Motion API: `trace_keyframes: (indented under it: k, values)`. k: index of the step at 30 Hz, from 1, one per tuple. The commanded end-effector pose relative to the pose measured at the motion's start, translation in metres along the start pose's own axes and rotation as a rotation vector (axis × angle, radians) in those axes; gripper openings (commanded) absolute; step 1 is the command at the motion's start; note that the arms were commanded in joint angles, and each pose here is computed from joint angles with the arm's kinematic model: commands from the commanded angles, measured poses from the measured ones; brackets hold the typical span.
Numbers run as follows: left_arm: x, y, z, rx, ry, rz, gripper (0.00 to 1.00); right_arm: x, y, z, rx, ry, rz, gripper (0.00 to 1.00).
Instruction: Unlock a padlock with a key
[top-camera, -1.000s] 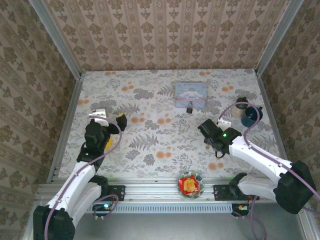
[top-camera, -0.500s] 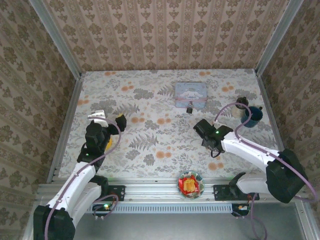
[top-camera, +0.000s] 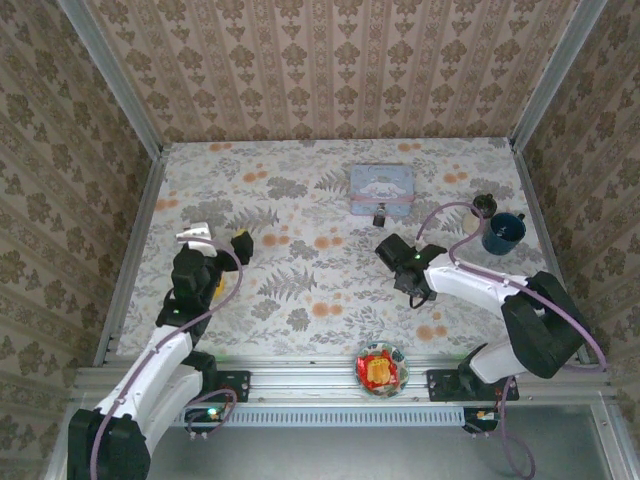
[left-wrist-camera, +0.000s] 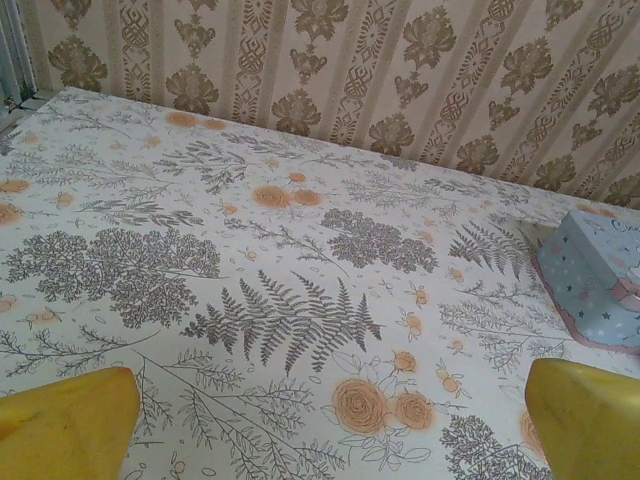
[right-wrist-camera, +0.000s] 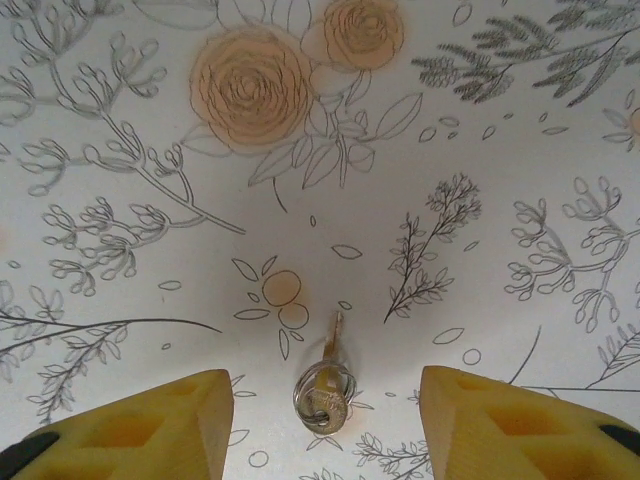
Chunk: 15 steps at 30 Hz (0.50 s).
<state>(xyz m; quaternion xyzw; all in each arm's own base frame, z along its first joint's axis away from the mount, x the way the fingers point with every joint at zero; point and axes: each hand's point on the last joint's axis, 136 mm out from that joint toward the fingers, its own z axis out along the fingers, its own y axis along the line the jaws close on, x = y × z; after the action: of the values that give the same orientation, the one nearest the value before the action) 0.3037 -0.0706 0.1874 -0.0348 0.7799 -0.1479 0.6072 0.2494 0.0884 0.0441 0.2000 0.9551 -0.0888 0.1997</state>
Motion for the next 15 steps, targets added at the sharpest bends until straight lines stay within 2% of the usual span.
trace_keyframes:
  k: [1, 10, 15]
  values:
    - [-0.008, -0.004, -0.003, 0.025, -0.05, -0.01, 1.0, 0.005, 0.003, 0.003, -0.004, 0.021, 0.028, 0.52]
    - [-0.007, 0.001, -0.004, 0.001, -0.065, -0.016, 1.0, 0.029, -0.001, 0.015, -0.032, 0.091, 0.045, 0.52]
    - [-0.005, 0.002, -0.004, 0.0, -0.059, -0.022, 1.0, 0.031, 0.001, 0.02, -0.043, 0.092, 0.049, 0.52]
